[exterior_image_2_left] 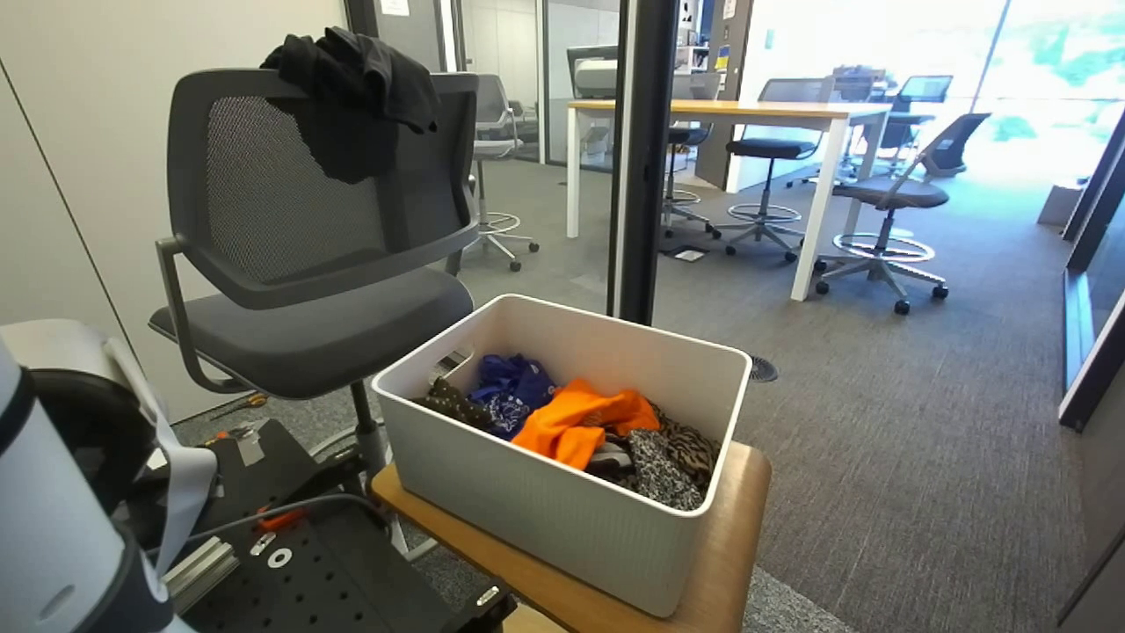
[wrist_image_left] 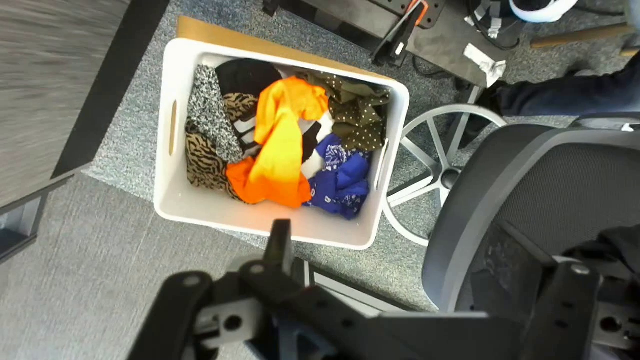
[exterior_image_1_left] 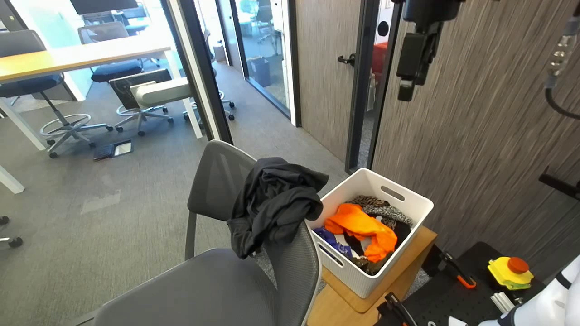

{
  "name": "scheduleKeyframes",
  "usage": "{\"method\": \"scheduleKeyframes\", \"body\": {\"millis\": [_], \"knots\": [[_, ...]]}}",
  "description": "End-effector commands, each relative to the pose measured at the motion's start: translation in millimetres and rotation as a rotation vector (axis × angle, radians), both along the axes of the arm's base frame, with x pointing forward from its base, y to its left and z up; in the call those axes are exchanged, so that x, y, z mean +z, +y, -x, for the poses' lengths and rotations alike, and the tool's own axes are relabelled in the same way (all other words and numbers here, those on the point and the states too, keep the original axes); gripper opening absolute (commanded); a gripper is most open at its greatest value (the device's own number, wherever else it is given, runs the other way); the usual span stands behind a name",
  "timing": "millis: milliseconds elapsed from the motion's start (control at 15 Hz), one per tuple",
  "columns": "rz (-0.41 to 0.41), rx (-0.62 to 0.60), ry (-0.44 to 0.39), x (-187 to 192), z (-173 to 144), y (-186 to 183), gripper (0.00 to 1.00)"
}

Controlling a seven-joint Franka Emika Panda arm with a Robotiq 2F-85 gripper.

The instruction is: Remove grey clothing from the white basket and hang it on the back of the chair

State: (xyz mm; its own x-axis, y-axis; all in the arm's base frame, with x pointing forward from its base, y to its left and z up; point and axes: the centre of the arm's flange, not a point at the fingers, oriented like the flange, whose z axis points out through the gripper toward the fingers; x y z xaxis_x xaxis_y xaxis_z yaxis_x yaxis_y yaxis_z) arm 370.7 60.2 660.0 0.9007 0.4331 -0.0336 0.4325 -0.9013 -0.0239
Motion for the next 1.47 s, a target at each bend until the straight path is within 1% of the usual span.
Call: {"method": "scheduleKeyframes", "body": {"millis": [0, 267, 467, 733, 1000, 1067, 1400], "knots": [[-0.007, -0.017, -0.039, -58.5, 39.1, -30.1, 1.0], [-0.005, -0.034, -0.085, -102.3, 65.1, -44.1, 1.0], [0.007, -0.039, -0.09, -119.8, 83.6, -53.1, 1.0], [-0.002, -0.051, -0.086, -127.0, 100.8, -64.4, 1.0], [0.001, -0.054, -0.091, -130.3, 110.7, -70.1, 1.0], [-0.003, -0.061, -0.063, -130.4, 99.5, -63.8, 1.0], [-0.002, -0.061, -0.056, -133.6, 100.1, -63.8, 1.0]]}}
